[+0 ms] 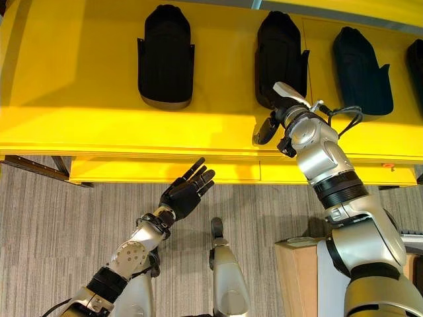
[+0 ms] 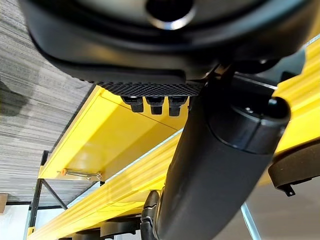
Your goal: Move parts from the plastic box to the shelf.
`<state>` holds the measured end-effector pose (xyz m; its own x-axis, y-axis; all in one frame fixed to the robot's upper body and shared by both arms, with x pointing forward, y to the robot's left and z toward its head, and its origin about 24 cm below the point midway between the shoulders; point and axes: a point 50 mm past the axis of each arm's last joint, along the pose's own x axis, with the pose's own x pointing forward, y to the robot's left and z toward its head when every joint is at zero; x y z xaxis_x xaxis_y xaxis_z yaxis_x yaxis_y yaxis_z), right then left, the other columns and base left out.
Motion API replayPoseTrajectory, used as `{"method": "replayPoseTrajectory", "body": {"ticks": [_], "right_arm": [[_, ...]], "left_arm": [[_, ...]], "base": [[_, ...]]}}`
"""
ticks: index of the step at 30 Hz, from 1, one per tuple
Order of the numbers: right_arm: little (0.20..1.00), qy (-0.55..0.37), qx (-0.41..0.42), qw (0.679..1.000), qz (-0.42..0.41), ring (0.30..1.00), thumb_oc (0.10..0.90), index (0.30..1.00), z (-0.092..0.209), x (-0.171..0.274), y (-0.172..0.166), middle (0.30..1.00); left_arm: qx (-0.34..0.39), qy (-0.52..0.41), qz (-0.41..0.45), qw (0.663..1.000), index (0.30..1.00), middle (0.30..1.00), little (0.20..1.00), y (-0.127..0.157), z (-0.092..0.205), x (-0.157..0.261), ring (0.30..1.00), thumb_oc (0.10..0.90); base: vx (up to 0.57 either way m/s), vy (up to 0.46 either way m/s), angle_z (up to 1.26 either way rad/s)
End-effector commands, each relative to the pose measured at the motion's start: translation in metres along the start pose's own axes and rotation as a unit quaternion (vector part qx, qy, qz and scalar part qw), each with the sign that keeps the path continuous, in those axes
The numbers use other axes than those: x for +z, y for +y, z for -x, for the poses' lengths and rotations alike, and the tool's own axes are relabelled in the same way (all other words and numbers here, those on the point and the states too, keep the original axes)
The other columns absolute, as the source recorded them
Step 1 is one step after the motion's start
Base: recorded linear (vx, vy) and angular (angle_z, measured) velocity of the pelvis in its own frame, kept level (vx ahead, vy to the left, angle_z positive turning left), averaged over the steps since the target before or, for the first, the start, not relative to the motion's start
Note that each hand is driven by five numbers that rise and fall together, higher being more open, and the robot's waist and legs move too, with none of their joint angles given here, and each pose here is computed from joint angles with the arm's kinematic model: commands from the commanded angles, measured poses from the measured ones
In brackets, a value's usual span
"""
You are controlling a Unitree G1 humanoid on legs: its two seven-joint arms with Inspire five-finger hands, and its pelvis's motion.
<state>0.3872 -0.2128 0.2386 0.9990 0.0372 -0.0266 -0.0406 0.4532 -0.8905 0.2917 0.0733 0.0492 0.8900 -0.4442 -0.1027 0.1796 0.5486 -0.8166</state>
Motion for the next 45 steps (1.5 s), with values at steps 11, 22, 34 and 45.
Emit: {"method": "replayPoseTrajectory", "body": {"ticks": [11, 22, 34, 45], "right_arm": [[1.000, -0.083, 0.007, 0.996, 0.013, 1.000, 0.900, 1.000, 0.004, 0.039, 0.011, 1.000], [1.000, -0.050, -0.034, 0.998, -0.005, 1.000, 0.900, 1.000, 0.002, 0.025, 0.003, 1.000], [1.000, -0.127, -0.166, 0.977, 0.049, 1.000, 0.900, 1.000, 0.020, 0.046, -0.038, 1.000], [1.000, -0.186, -0.208, 0.954, 0.109, 1.000, 0.900, 1.000, 0.040, 0.066, -0.045, 1.000]], "left_arm": [[-0.191, -0.026, 0.030, 0.981, 1.000, 1.000, 1.000, -0.074, -0.009, 0.001, 1.000, 0.900], [-0.192, -0.028, 0.033, 0.980, 1.000, 1.000, 1.000, -0.076, -0.010, 0.002, 1.000, 0.900], [-0.191, -0.040, 0.041, 0.980, 1.000, 1.000, 1.000, -0.077, -0.011, 0.003, 1.000, 0.900], [-0.188, -0.048, 0.046, 0.980, 1.000, 1.000, 1.000, -0.079, -0.007, 0.006, 1.000, 0.900]], "base": [[0.00, 0.000, 0.00], [0.00, 0.000, 0.00], [0.00, 0.003, -0.01], [0.00, 0.004, -0.01]]}}
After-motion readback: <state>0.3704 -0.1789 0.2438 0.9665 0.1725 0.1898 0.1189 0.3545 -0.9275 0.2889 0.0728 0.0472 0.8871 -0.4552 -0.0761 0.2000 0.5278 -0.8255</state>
